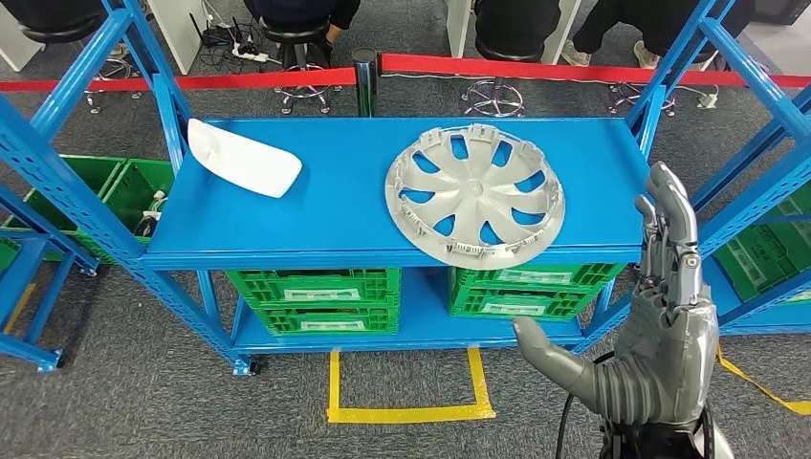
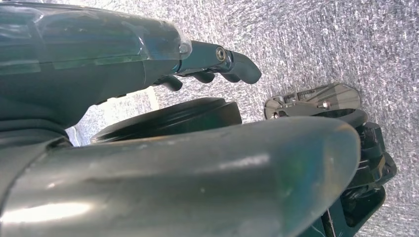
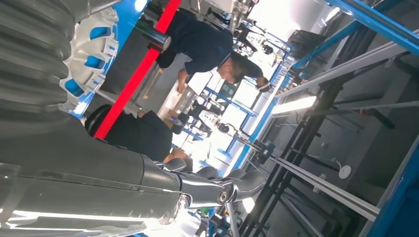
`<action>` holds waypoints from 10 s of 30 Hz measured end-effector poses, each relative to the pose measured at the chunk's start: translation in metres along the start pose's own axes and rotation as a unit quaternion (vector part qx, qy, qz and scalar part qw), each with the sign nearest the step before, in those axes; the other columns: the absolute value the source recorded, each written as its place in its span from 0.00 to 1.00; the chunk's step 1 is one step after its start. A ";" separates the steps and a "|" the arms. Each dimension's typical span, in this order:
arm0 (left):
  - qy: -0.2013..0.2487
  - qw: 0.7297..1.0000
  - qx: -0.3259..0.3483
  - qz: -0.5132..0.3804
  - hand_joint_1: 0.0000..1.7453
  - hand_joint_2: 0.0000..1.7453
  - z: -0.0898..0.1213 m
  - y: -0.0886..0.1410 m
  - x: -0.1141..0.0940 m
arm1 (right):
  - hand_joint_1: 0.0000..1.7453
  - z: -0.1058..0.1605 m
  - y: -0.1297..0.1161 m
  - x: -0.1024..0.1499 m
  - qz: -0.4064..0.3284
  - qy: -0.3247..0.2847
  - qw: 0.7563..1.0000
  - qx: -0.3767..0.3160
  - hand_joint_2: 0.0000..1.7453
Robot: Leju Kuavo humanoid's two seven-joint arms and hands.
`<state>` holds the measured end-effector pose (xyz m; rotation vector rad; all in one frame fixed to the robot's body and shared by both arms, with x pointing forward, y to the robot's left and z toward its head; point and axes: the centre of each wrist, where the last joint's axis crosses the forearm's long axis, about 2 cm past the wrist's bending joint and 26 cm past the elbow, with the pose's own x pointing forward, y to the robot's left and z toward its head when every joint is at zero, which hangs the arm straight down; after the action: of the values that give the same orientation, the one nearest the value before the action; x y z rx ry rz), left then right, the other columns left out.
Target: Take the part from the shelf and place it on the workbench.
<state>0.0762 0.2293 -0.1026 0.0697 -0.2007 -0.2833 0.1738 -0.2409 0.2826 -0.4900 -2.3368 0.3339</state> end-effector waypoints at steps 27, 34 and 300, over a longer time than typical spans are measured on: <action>0.000 1.000 0.001 -0.001 0.00 0.00 0.000 0.001 0.000 | 0.00 0.001 0.000 0.002 -0.003 0.001 1.000 -0.003 1.00; -0.002 1.000 0.000 -0.001 0.00 0.00 0.000 0.000 0.002 | 0.00 0.001 0.000 0.002 -0.004 0.002 1.000 -0.004 1.00; 0.036 0.998 0.007 -0.059 0.00 0.00 -0.003 0.019 -0.005 | 0.00 -0.059 -0.009 -0.177 0.490 0.416 0.493 0.586 1.00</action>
<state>0.0768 0.2490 -0.1046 0.1049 -0.1264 -0.3966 0.3319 -0.3199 0.2221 -0.8835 -0.2979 1.6005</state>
